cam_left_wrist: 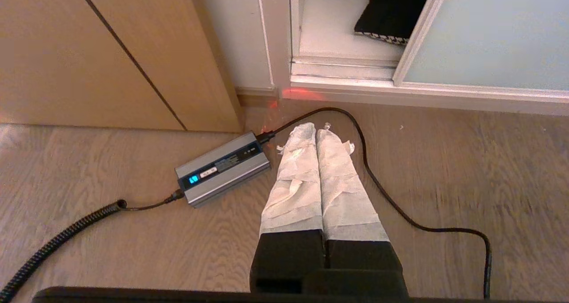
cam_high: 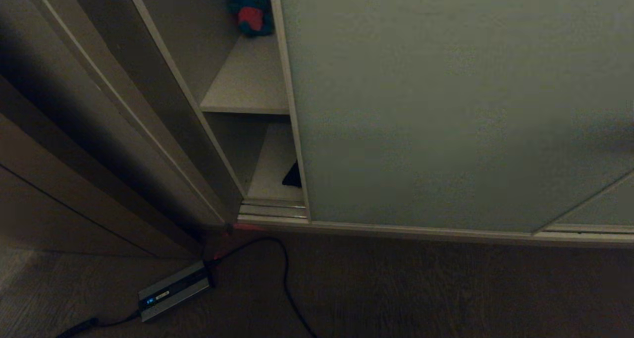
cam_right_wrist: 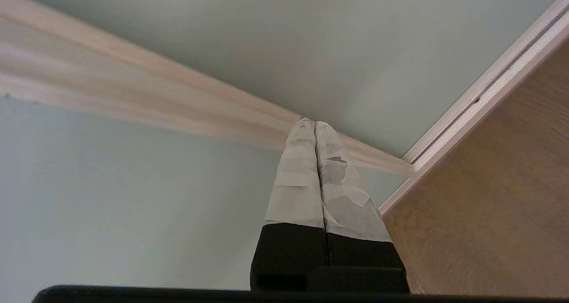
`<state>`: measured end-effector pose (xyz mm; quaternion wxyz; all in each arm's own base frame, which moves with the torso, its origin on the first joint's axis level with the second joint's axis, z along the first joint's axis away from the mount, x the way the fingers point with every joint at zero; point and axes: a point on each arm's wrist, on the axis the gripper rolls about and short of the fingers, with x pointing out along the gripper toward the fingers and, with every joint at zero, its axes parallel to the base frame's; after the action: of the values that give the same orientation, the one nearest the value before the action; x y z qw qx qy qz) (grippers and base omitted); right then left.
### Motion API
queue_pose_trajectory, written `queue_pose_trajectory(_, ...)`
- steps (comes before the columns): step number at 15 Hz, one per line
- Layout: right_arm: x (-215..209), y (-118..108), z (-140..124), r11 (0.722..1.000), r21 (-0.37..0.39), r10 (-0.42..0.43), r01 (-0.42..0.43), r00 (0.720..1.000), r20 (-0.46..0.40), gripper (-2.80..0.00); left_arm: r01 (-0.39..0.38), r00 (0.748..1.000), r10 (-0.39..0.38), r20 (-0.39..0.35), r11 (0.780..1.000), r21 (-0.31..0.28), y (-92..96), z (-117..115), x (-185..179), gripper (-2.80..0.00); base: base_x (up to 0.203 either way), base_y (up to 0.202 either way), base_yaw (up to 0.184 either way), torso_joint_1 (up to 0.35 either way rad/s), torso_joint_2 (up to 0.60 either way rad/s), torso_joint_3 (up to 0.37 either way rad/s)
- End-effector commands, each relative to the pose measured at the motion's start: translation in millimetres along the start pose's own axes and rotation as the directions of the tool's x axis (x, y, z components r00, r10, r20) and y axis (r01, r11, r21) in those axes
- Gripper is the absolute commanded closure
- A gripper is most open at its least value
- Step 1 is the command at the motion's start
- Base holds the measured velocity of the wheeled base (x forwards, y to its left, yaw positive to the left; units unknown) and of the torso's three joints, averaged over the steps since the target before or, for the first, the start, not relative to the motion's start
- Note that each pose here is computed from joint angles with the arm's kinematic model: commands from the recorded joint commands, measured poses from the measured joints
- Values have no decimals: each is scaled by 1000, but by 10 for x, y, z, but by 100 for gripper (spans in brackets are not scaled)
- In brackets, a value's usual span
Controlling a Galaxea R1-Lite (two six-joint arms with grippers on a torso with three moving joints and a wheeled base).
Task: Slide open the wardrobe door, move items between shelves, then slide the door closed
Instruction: Close the door
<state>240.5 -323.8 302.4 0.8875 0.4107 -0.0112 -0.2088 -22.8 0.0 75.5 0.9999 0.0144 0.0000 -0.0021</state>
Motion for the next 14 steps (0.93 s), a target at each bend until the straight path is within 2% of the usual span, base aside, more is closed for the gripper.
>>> queue_pose_trajectory(1,42,16,-34,1000,3,9,-9,1000,-13,0,-1,1000,1,-1,1000,0,0,0,1,0,0,0,0,0,0,0)
queue_pose_trajectory(8,180,128,-199,999,-7,36,-36,999,-40,0,0,1000,0,0,1000,0,0,0,0,0,0,0,0,0,0,0)
queue_pose_trajectory(14,244,111,-219,999,22,40,-39,998,-47,0,0,1000,0,0,1000,0,0,0,0,0,0,0,0,0,0,0)
